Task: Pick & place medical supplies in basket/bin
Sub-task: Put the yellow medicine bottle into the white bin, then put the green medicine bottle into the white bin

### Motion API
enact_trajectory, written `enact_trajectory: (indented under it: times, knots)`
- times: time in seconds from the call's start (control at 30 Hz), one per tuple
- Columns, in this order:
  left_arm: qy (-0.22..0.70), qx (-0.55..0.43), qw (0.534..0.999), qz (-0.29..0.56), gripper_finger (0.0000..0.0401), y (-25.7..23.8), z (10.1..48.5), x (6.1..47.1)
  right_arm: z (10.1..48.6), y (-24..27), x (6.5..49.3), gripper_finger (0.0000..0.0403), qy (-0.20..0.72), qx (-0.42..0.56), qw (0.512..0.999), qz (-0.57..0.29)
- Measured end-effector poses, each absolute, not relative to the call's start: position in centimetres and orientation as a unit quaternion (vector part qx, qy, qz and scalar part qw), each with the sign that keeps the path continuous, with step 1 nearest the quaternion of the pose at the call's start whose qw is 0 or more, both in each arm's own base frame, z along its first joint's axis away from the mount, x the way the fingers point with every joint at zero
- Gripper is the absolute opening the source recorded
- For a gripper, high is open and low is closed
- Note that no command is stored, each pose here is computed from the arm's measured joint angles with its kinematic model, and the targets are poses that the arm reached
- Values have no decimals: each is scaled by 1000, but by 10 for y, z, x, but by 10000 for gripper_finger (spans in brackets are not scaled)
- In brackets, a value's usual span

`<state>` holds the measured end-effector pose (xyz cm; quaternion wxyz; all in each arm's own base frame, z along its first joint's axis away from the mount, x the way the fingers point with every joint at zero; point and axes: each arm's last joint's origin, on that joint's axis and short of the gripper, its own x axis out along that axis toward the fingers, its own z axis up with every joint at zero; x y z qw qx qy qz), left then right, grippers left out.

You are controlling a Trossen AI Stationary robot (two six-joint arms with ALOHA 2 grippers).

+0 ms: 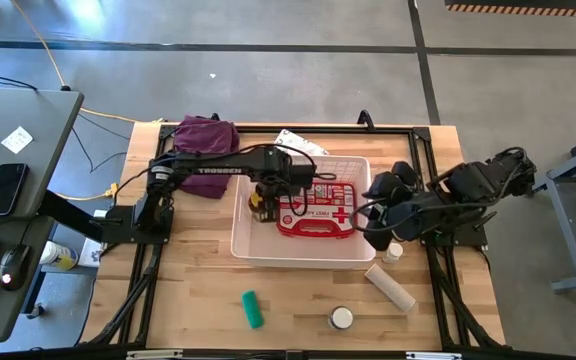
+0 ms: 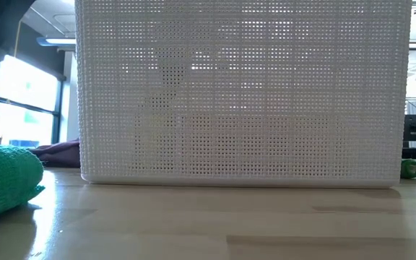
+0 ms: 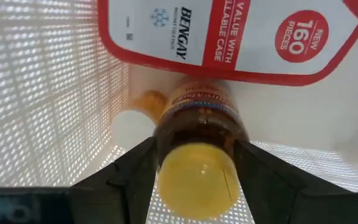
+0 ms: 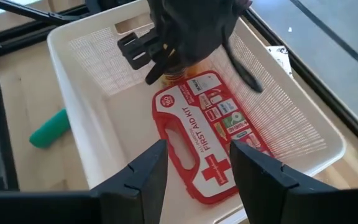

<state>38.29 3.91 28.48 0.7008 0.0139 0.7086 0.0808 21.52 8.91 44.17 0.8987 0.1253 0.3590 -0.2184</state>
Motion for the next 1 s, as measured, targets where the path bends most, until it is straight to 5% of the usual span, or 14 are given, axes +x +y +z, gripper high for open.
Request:
enact_trajectory:
  times: [0.3, 1.0]
  knots:
    - [685, -10, 720, 107, 245, 39, 317, 381, 444, 105, 213, 165, 347, 197, 898, -185]
    - [471, -94, 866, 138, 246, -6, 419, 366, 450, 152, 200, 165, 298, 252, 913, -116]
